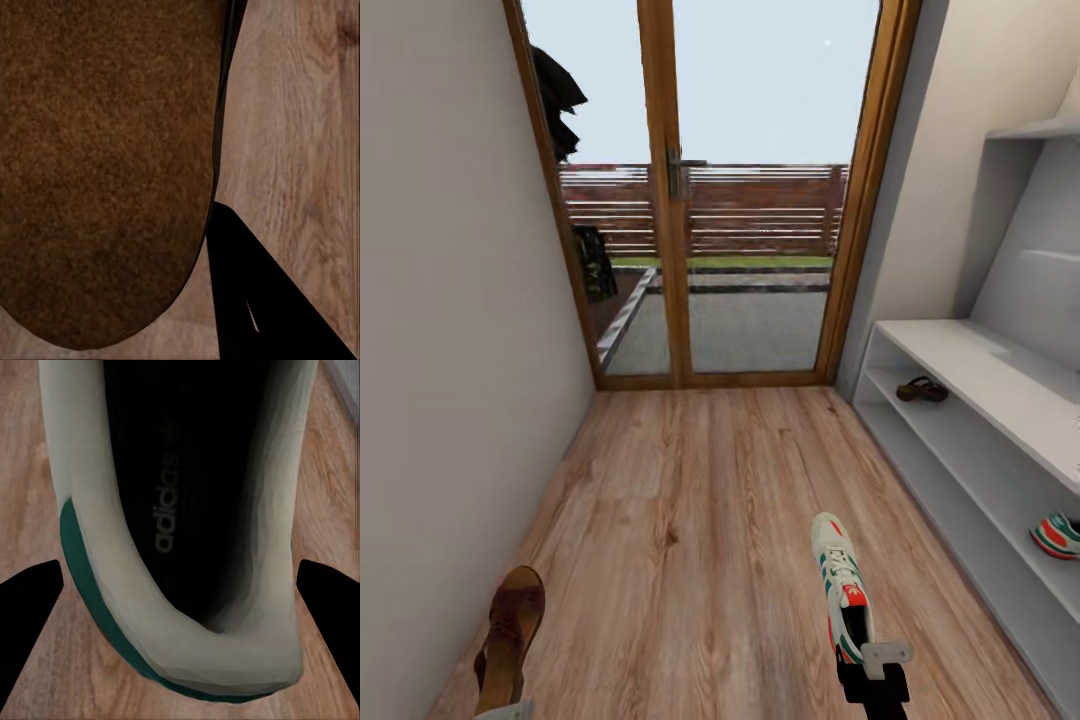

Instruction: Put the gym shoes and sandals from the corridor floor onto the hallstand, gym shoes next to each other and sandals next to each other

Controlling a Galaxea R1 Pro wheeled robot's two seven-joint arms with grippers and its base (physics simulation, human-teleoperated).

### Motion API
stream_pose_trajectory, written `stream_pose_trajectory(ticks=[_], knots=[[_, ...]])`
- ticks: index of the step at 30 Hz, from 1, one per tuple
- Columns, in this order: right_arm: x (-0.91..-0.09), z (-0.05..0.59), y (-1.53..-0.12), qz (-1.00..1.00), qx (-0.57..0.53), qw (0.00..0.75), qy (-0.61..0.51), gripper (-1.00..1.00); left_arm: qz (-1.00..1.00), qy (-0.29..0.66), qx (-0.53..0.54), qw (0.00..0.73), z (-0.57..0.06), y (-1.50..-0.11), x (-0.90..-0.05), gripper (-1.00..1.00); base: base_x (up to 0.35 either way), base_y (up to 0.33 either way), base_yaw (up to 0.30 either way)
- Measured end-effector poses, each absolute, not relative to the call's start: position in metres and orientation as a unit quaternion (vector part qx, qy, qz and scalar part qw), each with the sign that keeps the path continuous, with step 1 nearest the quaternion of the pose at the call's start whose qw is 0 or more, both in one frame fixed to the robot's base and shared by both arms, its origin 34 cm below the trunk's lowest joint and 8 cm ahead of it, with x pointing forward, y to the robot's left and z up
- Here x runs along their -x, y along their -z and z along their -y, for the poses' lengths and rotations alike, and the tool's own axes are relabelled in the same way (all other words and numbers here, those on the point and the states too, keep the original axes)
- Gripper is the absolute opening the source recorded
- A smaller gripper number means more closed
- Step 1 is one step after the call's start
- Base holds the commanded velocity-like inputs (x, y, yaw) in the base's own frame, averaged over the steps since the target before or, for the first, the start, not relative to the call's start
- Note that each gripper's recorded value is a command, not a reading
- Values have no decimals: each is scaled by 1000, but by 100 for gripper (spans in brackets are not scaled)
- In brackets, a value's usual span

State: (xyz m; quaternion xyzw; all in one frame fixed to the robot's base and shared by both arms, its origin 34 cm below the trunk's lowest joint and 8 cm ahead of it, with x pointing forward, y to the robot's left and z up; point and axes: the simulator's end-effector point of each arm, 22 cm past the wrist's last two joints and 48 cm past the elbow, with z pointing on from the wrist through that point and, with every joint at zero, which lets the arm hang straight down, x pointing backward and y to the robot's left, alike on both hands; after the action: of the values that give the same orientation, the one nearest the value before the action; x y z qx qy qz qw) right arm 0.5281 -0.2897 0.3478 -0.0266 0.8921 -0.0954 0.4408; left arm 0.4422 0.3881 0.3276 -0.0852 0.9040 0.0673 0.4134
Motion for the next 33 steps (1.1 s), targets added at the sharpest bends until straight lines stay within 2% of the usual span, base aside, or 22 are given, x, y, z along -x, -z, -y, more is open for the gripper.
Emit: stream_pose_trajectory(ticks=[33], knots=[[-531,290,-353,-890,26,446,95,-100,-901,-67,86,419,-388,-332,-446,-100,332,107,-254]])
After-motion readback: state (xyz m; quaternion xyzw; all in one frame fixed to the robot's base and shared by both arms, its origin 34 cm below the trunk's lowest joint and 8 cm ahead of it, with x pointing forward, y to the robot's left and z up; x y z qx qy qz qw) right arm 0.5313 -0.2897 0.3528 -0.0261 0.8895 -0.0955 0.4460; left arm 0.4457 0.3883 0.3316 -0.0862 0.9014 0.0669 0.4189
